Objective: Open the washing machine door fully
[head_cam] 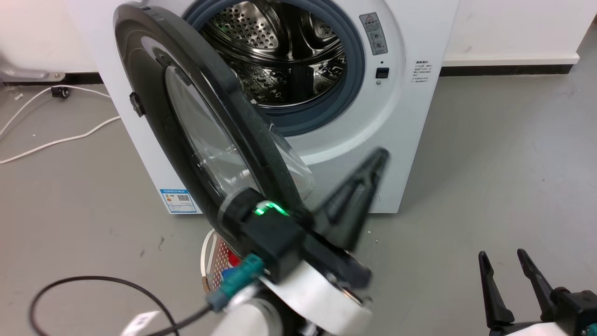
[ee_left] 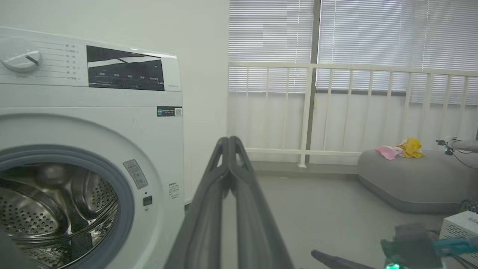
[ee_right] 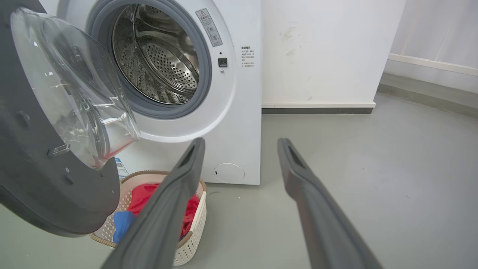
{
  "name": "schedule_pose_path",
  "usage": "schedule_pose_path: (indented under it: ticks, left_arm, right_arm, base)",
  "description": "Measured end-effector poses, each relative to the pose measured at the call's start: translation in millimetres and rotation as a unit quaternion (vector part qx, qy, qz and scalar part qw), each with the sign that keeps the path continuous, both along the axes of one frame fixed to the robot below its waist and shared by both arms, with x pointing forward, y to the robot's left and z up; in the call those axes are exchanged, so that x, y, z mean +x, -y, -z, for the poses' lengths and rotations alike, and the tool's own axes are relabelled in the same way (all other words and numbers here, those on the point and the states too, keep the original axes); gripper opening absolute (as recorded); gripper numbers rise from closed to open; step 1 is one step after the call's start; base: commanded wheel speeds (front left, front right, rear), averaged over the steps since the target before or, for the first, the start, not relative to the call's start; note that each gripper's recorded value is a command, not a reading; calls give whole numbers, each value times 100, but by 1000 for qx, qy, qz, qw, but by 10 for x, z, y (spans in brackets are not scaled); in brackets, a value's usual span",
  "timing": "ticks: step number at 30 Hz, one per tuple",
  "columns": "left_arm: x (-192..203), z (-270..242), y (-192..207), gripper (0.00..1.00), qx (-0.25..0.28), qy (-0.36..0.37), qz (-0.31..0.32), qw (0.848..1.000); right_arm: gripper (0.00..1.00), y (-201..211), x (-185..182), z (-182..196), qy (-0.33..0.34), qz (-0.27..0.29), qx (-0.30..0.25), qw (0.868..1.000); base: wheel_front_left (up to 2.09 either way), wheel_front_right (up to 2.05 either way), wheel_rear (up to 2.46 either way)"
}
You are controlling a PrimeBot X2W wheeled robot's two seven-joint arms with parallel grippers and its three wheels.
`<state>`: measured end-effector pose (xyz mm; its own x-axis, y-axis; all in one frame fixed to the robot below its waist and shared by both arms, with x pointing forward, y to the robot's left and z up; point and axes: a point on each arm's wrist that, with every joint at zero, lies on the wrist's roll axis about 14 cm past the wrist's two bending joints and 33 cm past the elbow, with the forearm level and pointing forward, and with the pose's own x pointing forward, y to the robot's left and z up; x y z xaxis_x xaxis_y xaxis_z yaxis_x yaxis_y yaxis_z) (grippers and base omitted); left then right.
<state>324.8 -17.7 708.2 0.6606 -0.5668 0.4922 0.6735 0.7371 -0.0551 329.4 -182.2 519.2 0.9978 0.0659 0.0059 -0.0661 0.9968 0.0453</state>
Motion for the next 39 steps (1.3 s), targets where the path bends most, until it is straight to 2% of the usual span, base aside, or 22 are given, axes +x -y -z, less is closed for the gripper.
schedule_pose_path:
  ticks: [6,13,17,19,22,31,39]
  left_arm:
    - [-251,462,400,0,41,-81,78,993]
    - [-572,1097,739,0,80,-189,154,967]
    - [-604,1376,789,0,102,-227,159,956]
    - [-518,1574,744,0,115,-251,139,951]
    - [-367,1691,634,0,115,-264,102,952]
    - [210,1726,180,0,93,-262,-19,960]
    - [393,1777,-118,0,77,-276,-82,955]
  right_arm:
    - [100,-35,30,13,-2,-6,2,1000]
    - [100,-45,49,79,-15,-7,5,1000]
    - [100,-42,66,102,-19,-7,5,1000]
    - [100,-39,92,113,-22,-6,5,1000]
    - [100,-24,96,135,-25,-4,6,1000]
    - [100,-22,153,165,-29,-3,13,999]
    - [100,-27,156,194,-33,-3,21,999]
  base:
    - [0,0,0]
    - [0,0,0]
    - [0,0,0]
    - [0,0,0]
    - [0,0,0]
    - [0,0,0]
    - [0,0,0]
